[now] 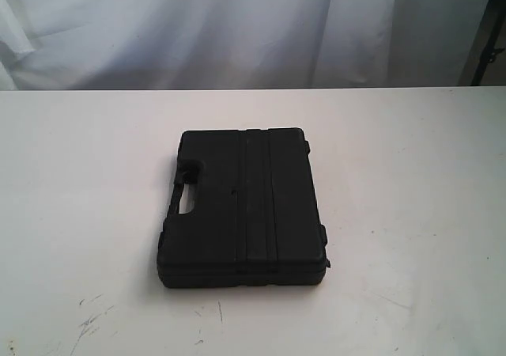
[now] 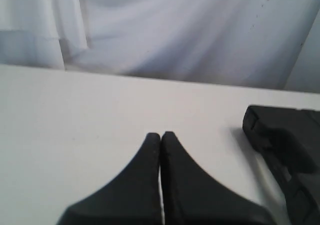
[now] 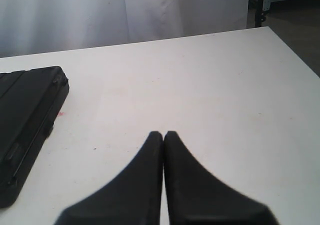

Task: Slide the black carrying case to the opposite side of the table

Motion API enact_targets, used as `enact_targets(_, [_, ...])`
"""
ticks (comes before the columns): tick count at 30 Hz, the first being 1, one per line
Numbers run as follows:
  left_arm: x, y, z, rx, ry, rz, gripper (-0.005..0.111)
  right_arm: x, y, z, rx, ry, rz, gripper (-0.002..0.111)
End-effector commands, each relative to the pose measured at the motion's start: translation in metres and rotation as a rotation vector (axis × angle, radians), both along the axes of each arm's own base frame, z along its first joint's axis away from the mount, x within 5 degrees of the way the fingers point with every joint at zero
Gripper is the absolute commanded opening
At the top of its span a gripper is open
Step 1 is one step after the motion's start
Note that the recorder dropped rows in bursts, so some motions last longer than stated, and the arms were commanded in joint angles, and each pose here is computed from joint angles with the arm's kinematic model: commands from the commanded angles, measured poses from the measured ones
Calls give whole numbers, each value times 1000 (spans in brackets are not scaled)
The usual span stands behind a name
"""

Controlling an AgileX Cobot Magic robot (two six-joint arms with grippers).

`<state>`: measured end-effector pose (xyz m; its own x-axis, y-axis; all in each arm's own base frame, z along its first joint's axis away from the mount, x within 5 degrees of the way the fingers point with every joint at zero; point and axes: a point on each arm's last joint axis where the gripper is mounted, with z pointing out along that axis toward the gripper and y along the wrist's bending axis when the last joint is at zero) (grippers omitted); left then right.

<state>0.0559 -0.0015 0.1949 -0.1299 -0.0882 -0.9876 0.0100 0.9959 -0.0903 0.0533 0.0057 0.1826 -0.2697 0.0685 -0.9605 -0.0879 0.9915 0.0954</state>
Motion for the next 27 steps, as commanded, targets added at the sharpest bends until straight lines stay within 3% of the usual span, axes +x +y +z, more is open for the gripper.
enact_targets(1, [0,1,15,-5,-185,9,0,0,0,-1,1,1,-8,0])
enact_targets(5, [0,1,23,-7,-271,12,0,0,0,-1,5,2,-9,0])
enact_targets(13, [-1,1,26,-10,-305,14,0,0,0,-1,5,2,-9,0])
enact_targets(19, [-1,1,29,-99,-311,12,0,0,0,-1,5,2,-9,0])
enact_targets(27, [-1,1,66,-165,-301,8,0,0,0,-1,5,2,-9,0])
